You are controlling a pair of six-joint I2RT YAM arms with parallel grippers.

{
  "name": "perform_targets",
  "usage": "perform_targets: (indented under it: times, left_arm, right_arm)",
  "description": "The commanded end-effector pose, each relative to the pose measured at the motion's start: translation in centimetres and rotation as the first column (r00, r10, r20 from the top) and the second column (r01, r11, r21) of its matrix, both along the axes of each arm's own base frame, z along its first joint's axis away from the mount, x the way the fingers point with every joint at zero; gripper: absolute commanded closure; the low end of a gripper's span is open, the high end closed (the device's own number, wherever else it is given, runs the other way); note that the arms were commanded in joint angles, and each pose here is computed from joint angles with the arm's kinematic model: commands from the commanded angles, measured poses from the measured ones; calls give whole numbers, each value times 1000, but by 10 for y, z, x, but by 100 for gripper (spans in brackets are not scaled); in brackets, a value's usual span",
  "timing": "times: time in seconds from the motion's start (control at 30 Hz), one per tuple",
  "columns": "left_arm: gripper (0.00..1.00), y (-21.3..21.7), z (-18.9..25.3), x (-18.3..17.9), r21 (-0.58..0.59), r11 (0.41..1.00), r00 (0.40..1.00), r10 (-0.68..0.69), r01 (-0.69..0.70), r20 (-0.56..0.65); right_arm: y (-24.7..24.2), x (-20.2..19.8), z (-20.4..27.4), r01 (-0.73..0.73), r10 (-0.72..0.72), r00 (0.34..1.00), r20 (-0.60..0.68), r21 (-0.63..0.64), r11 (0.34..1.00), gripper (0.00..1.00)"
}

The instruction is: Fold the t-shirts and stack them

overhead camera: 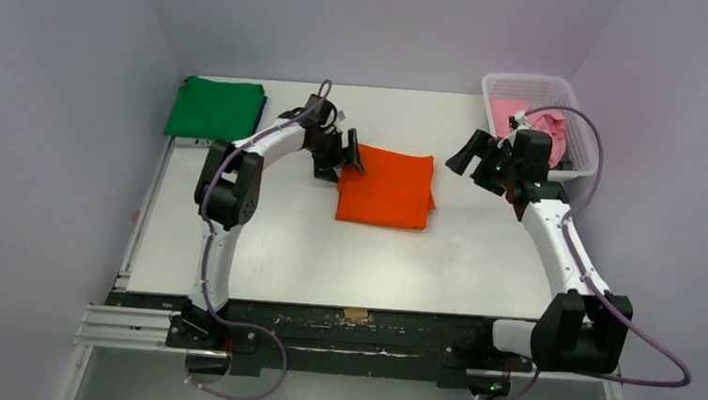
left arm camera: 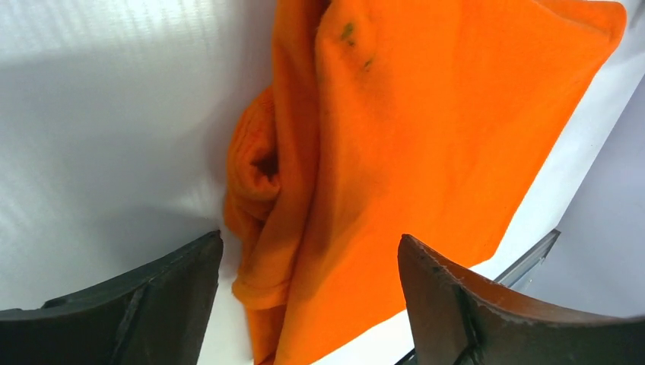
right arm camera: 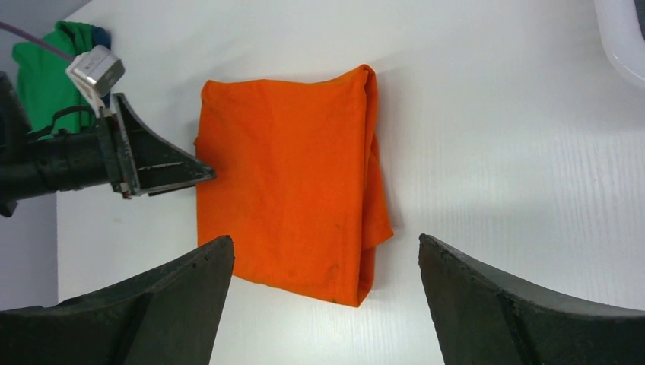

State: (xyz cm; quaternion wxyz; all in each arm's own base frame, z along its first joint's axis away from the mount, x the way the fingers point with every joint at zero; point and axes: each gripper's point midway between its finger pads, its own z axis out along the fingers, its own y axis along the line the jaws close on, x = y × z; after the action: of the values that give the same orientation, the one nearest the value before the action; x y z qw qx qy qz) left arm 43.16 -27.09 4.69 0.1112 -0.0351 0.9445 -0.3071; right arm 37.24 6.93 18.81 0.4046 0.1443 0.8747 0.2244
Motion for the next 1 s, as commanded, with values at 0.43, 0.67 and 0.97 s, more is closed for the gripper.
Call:
perform_targets:
  times: [0.43, 0.67, 0.97]
  left_arm:
    - [79, -50, -19, -11, 270, 961, 997, 49, -62, 54]
    - [100, -31, -18, -9, 470, 880, 995, 27, -67, 91]
    - [100, 65, 57, 26, 738, 650, 937, -113, -182, 331]
  right_arm:
    - [14, -35, 50, -91, 86, 987, 135, 32, 995, 10]
    - [11, -42, 60, -82, 77, 982, 172, 19, 996, 10]
    - [12, -40, 64, -89, 85, 977, 198, 12, 996, 10]
